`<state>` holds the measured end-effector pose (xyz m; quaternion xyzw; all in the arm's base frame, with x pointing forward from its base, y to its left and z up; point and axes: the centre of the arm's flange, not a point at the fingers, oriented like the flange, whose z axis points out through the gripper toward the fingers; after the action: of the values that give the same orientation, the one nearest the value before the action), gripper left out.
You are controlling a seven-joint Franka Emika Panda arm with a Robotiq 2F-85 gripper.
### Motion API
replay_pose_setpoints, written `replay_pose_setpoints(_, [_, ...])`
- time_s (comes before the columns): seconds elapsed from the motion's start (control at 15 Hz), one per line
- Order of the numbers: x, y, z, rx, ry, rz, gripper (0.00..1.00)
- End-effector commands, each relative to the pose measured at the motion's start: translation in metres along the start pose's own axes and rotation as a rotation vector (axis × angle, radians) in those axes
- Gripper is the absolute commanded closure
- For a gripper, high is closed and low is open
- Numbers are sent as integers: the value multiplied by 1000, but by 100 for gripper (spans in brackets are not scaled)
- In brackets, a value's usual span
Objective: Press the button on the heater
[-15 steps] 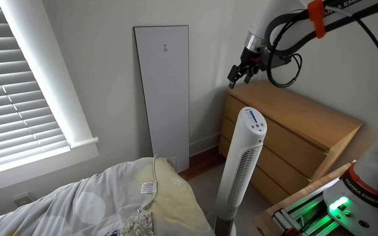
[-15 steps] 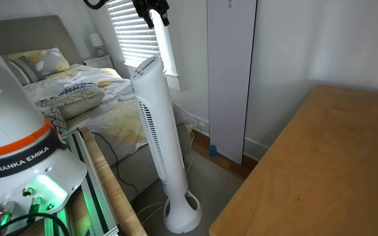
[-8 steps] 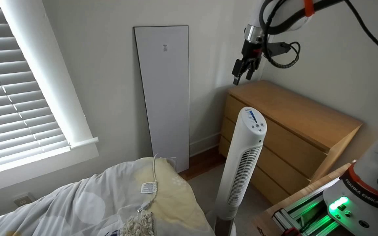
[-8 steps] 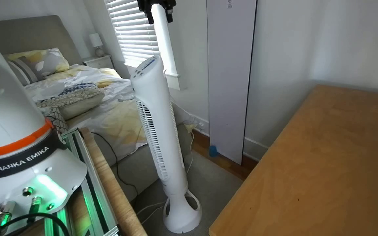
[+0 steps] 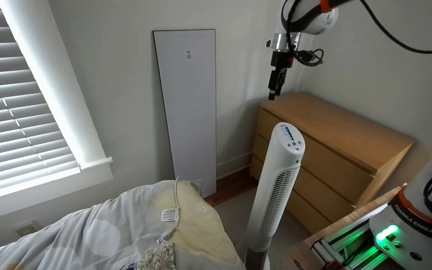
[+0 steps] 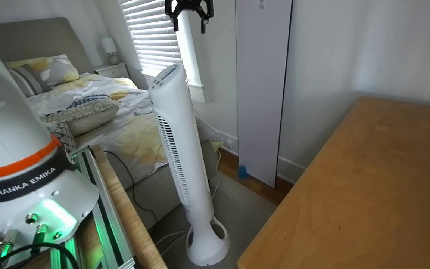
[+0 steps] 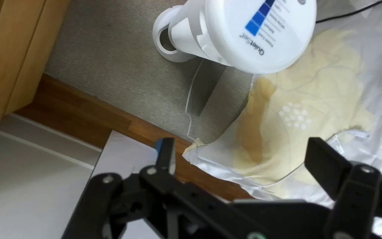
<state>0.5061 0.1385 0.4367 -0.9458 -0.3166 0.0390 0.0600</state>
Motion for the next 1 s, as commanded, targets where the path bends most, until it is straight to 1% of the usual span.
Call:
replay_pose_setpoints(0.0, [8,17,24,108,-49,-156,0])
replay_pose_setpoints(0.13, [9,25,37,170,-49,-239,0])
replay_pose_setpoints(0.2, [14,25,41,217,-59,-258,0])
replay_pose_setpoints(0.27, [5,17,38,137,-40,-205,0])
replay_pose_setpoints(0.33, [6,20,43,165,-46,-226,0])
replay_pose_setpoints(0.47, [10,23,45,185,-47,-241,0])
replay_pose_setpoints(0.93, [11,23,46,187,-45,-248,0])
